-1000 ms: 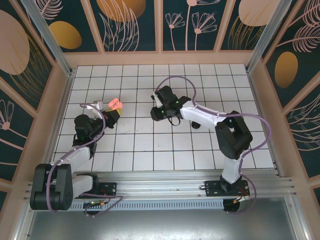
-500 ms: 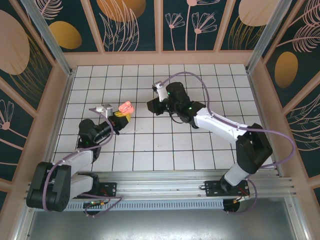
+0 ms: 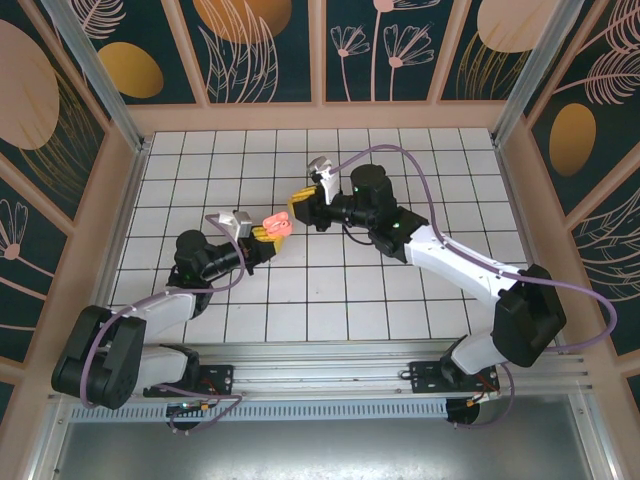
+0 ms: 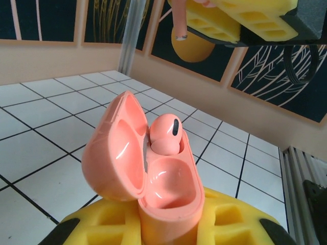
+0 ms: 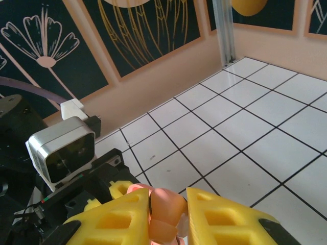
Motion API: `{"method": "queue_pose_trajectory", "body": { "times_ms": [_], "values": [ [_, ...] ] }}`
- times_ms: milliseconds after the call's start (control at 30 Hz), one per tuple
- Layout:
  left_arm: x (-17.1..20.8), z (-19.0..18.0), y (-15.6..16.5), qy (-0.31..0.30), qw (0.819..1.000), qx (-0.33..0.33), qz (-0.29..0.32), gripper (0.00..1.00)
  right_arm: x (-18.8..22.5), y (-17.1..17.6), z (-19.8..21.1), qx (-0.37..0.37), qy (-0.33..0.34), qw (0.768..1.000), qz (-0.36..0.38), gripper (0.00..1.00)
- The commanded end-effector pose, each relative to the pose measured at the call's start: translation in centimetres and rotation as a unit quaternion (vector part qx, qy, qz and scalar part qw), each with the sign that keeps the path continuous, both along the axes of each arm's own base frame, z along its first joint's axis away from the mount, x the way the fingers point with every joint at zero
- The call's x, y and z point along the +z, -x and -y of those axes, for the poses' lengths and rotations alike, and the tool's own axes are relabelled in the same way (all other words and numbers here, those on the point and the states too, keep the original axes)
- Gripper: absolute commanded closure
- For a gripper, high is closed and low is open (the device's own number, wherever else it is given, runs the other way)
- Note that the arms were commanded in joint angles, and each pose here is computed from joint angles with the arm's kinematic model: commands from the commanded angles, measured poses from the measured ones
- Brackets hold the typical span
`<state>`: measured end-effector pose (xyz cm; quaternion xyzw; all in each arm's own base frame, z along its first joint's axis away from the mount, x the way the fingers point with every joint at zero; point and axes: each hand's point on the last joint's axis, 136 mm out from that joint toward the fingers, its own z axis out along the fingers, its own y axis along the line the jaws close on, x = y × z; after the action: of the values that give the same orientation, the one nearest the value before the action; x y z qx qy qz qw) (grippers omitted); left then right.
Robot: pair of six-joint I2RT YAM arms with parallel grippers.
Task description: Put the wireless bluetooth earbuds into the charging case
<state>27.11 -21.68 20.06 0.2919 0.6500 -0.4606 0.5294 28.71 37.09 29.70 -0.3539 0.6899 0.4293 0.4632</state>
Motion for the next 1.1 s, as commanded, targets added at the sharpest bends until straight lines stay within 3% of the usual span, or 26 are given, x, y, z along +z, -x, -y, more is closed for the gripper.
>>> {"method": "queue_pose_trajectory", "body": {
  "times_ms": [0,1067],
  "values": [
    [1.0,0.8,0.2,-0.003,0.999,-0.025,0.029,0.92,2.5,1.0,0.1,0.026,-0.031,0.998,0.043,0.79],
    [2.2,1.2,1.1,0.002,0.998,-0.037,0.046,0.92,3.3,0.2,-1.2,0.046,-0.032,0.997,0.05,0.79]
  ]
}}
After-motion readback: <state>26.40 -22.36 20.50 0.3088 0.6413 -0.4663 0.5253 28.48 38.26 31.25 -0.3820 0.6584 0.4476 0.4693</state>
